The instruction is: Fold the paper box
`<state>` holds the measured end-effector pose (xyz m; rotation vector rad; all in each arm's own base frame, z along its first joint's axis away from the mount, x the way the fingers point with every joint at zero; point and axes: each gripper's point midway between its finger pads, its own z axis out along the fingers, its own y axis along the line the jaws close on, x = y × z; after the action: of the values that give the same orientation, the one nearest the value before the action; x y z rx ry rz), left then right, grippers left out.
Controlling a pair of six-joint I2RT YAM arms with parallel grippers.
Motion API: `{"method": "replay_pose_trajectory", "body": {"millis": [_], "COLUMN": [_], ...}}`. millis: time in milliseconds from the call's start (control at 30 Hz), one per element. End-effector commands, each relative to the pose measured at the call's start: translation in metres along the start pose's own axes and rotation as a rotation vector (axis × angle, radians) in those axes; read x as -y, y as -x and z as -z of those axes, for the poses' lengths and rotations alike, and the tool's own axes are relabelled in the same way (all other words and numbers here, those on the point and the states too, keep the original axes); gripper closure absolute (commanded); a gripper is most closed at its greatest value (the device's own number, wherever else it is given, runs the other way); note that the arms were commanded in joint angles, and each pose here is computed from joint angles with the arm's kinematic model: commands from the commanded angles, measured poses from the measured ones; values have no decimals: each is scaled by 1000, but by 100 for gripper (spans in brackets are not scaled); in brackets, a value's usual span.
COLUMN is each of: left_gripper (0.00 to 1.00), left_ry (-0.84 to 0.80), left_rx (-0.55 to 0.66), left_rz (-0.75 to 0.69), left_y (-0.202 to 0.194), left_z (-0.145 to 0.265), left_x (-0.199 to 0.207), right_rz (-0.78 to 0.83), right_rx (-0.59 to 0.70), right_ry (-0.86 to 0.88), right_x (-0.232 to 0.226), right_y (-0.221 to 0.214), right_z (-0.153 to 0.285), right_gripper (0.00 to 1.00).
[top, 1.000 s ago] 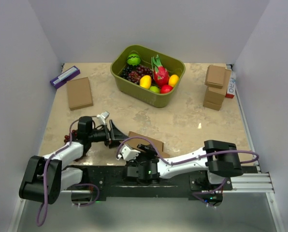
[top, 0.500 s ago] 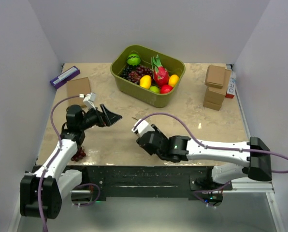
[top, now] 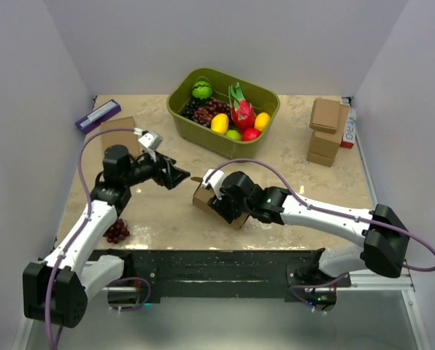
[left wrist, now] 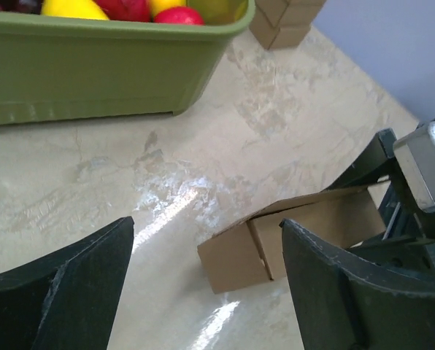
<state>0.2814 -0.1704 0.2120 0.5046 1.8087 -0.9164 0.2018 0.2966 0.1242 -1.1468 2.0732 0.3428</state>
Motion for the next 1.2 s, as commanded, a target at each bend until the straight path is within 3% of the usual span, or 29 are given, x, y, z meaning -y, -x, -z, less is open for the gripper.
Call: {"method": "replay_pose_trajectory", "body": {"millis": [0, 300, 500, 600, 633, 700, 733, 933, 1033, 1167], "left_gripper": [15, 11, 14, 23, 33, 42, 52, 82, 92, 99], "left_ry": [-20, -30, -27, -38, -44, -49, -51, -67, -59, 24], "left_rx": [-131, -169, -221, -235, -239, -252, -259, -300, -331, -369], "left_rz": [-216, -221, -197, -193, -191, -187, -188, -198, -196, -191], "left_y": [-10, -31, -46, -50, -52, -56, -58, -70, -79, -83], "left_z": [-23, -28, -34, -36, -36, -38, -39, -44, -46, -47], "left_x": [7, 1, -5, -4, -2, -1, 0, 9, 10, -1], "right_rz": [66, 77, 82, 83, 85, 87, 87, 97, 93, 90], "right_rx": [84, 96, 96, 87, 80, 61, 54, 6, 9, 11], "right_ry": [98, 144, 161, 150, 141, 116, 106, 79, 33, -28], "right_x": [-6, -3, -6, -4, -3, 2, 4, 8, 17, 27], "right_y": [24, 24, 21, 20, 18, 15, 13, 6, 7, 8], "right_z": [-5, -19, -23, -26, -28, -31, -33, -43, -42, -40], "right_gripper": [49, 51, 51, 51, 51, 51, 50, 48, 46, 44]}}
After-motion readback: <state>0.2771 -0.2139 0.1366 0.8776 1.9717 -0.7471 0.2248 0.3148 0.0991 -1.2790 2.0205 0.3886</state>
